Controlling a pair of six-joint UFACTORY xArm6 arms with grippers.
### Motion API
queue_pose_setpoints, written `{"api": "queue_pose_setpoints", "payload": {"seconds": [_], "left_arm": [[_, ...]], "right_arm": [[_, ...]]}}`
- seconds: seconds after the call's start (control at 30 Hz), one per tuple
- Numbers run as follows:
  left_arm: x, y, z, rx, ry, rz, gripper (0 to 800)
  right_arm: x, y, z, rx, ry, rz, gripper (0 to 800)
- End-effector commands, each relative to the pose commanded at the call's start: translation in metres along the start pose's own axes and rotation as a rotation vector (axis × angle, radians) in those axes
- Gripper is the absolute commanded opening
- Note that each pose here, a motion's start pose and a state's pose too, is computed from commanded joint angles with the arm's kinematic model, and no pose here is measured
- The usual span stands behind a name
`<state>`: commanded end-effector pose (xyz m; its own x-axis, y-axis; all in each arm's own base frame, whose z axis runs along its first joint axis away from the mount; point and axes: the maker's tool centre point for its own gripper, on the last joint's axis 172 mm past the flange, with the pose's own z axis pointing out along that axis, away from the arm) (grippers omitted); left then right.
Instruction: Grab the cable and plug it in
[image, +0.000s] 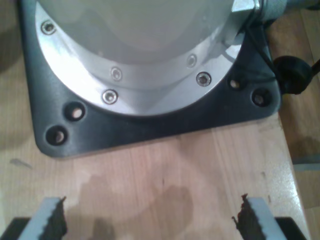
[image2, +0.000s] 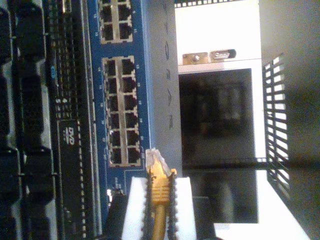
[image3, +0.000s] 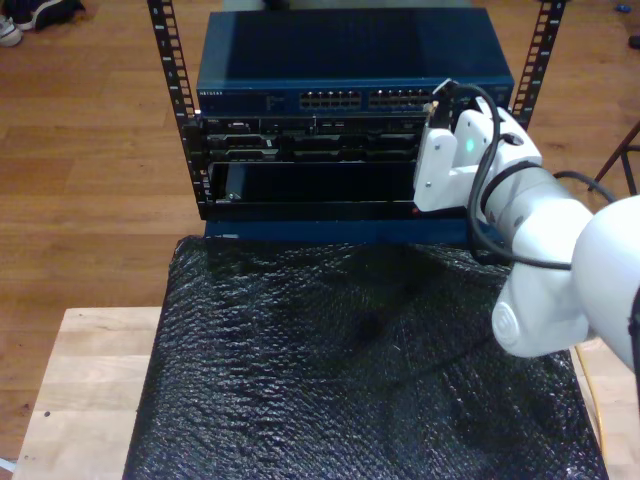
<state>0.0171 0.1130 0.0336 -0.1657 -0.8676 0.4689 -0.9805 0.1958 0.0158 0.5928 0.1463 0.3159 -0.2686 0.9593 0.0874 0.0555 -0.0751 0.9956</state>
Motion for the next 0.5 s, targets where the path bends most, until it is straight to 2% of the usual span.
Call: {"api": "queue_pose_setpoints", "payload": {"seconds": [0.07,0.27,0.5], "left_arm": [[0.000,0.000,0.000,0.000,0.000,0.000,800],[0.000,0.000,0.000,0.000,0.000,0.000,800],[0.000,0.000,0.000,0.000,0.000,0.000,800]], "right_arm": [[0.000,0.003,-0.003,-0.040,0.004,-0.002,0],[-0.011,0.003,0.003,-0.055,-0.036,0.009,0],[-0.025,-0.008,0.019,-0.053,-0.081,-0.018,0]]}}
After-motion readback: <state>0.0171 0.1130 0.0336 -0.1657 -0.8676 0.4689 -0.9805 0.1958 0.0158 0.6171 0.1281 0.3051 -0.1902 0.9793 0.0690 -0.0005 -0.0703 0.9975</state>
